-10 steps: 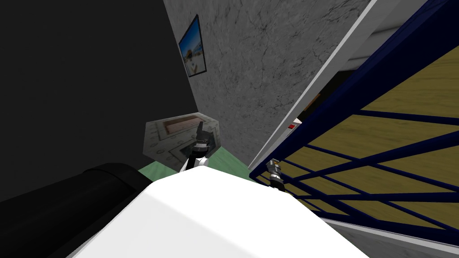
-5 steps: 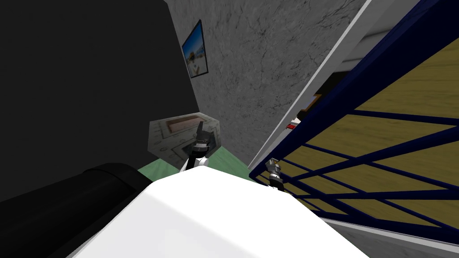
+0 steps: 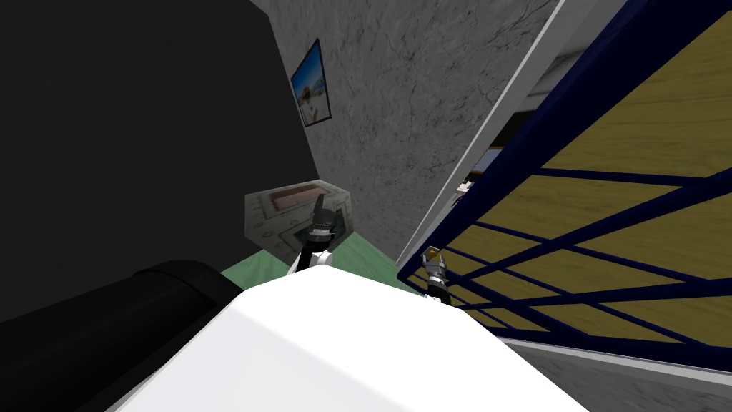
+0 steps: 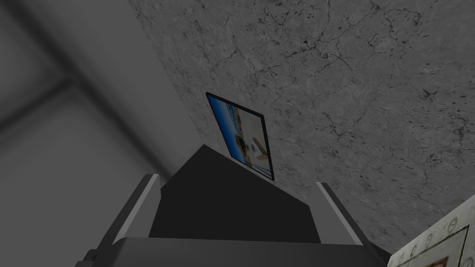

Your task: Pull the door open

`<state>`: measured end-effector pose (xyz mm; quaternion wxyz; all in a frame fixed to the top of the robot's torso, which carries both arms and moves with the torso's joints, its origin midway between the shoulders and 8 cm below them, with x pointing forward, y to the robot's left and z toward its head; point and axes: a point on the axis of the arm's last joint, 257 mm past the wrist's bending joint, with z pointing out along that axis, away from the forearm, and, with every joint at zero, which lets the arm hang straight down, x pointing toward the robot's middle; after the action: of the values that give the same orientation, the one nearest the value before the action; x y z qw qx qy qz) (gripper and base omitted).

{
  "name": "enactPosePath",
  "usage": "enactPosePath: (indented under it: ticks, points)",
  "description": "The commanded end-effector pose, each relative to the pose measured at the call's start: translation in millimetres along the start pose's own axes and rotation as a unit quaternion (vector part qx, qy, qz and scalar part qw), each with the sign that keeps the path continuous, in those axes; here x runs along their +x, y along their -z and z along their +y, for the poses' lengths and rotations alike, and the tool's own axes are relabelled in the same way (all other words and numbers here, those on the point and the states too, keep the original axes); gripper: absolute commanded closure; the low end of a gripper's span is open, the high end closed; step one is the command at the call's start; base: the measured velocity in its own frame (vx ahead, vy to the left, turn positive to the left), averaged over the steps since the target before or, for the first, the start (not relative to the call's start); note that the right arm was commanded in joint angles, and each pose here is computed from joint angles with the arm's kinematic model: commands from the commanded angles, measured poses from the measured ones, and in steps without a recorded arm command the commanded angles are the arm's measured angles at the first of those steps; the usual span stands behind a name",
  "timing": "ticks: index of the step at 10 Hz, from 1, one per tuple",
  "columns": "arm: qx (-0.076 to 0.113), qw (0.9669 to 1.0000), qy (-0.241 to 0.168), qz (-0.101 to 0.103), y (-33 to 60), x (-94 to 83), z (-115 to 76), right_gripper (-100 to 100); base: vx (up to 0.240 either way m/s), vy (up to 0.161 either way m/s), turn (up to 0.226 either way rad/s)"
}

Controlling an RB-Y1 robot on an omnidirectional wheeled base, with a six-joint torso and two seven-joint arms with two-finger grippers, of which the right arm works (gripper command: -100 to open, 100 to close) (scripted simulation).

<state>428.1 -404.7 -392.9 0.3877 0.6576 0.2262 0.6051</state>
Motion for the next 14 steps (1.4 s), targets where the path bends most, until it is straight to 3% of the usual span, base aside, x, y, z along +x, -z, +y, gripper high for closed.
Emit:
enactPosePath:
  ticks: [1,4,7,8,9,11,12,13,14]
  points:
    - [-0.001,0.9999,-0.017,-0.001,-0.4,0.6,-0.7,-100,-0.061,-0.005,0.01]
    - [-0.003,0.9978,-0.066,-0.005,-1.4,3.3,-3.4,-100,-0.06,-0.009,0.02]
    - [-0.006,0.9928,-0.12,-0.009,-2.5,6.3,-6.6,-100,-0.06,-0.012,0.023]
    - [-0.008,0.9895,-0.144,-0.01,-3.0,7.9,-8.2,-100,-0.052,-0.005,0.017]
    - [-0.008,0.9891,-0.147,-0.01,-3.0,7.9,-8.2,-100,-0.038,-0.008,0.012]
    - [-0.011,0.9809,-0.193,-0.014,-4.0,11.0,-11.7,-100,-0.052,-0.02,0.031]
    - [-0.011,0.9794,-0.201,-0.014,-4.0,11.0,-11.7,-100,-0.058,-0.013,0.01]
    - [-0.012,0.974,-0.226,-0.016,-4.4,12.6,-13.5,-100,-0.058,-0.003,0.024]
    - [-0.012,0.9735,-0.228,-0.016,-4.4,12.6,-13.5,-100,-0.042,-0.006,0.009]
